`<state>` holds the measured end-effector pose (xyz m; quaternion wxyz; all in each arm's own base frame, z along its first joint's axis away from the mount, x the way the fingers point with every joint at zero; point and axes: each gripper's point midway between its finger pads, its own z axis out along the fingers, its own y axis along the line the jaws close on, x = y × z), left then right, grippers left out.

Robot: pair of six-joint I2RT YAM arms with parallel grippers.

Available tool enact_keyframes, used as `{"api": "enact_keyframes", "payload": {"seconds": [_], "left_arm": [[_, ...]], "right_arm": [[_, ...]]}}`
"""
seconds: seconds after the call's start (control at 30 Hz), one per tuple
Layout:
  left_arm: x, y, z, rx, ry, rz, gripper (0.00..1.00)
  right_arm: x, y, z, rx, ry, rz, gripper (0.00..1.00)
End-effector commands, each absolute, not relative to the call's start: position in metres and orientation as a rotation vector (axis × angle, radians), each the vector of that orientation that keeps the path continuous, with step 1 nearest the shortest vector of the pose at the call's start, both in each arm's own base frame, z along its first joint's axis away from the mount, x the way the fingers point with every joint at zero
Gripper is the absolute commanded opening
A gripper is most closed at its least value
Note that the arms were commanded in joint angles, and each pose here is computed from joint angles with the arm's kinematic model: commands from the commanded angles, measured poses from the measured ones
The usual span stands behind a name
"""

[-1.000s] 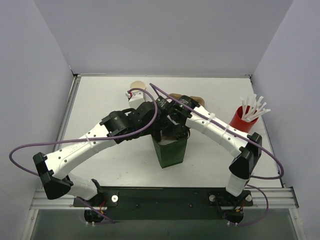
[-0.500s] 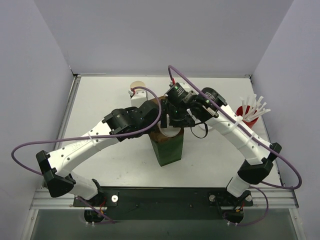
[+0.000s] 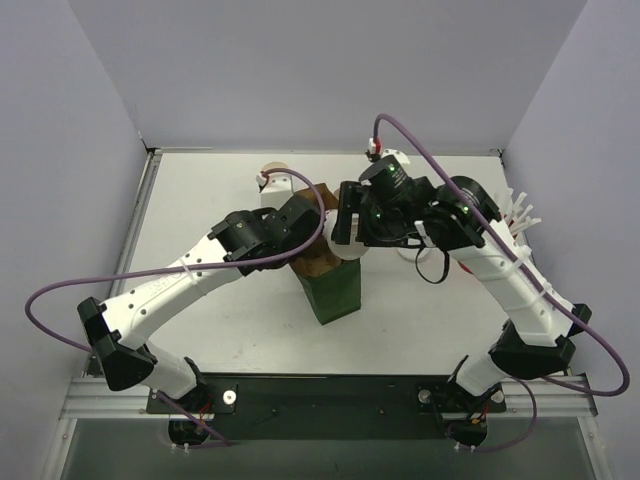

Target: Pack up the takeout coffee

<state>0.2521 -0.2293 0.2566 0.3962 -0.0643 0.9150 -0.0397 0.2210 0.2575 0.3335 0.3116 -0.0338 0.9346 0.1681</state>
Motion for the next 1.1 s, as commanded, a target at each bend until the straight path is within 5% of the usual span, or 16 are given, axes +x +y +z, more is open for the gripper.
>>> {"api": "enact_keyframes", "payload": {"seconds": [0.0,0.4,0.73,1.07], "left_arm": [[0.264,-0.212,0.27,-0.199,2.275,-0.046,0.0],[0.277,-0.178,0.288,-0.313,2.236,-0.051,0.0],[0.269,-0.168,0.324,-0.285,2.175,-0.158,0.0],[0.253,-0.167,0.339,-0.24,2.182,-0.261,0.0]], "right_arm": [[0.214,0.226,0.378,0.008,2.334,0.503,0.47],[0.181,0.173,0.382,0.123,2.307,0.56,0.47],[0.142,0.157,0.255,0.023,2.758,0.346,0.48],[0.165,0.164,0.17,-0.245,3.092,0.047,0.48]]}}
